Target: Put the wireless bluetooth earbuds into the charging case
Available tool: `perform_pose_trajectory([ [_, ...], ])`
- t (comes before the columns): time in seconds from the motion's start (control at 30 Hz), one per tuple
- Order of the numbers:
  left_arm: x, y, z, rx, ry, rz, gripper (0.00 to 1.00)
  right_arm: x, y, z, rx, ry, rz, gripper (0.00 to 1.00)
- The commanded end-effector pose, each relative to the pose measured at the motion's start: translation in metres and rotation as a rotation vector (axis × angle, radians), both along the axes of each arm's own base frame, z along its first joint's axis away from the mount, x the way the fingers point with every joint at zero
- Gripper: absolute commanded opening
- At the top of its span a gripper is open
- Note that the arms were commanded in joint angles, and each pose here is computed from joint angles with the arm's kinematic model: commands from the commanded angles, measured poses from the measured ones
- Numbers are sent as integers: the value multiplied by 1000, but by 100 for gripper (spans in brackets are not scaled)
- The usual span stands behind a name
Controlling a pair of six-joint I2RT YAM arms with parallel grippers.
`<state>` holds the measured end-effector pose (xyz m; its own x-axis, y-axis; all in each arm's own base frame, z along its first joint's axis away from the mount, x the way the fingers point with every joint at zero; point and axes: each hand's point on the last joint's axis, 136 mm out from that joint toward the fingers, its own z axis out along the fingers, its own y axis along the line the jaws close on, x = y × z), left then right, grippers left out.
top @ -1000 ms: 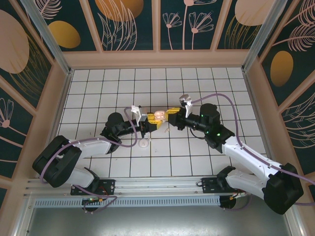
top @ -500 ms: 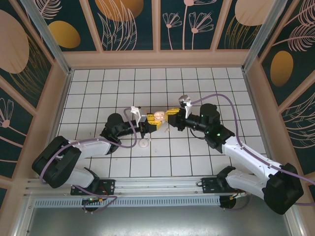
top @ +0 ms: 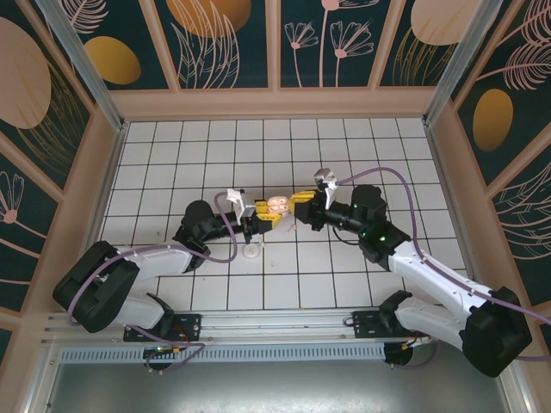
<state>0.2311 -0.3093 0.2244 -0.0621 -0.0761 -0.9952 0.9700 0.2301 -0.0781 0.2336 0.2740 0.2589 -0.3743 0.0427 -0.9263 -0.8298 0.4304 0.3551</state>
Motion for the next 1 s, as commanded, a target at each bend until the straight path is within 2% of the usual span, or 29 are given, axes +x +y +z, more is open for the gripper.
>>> perform_pose_trajectory([
  [0.0, -8, 5, 39, -84, -179, 4, 16, -12, 2, -10, -3, 35, 47, 22],
  [0.6, -6, 15, 23, 55, -370, 97, 15, -26, 7, 34, 85, -36, 125, 22],
  [0.97, -11, 12, 17, 84, -405, 86, 15, -24, 12, 43, 87, -52, 126, 22],
])
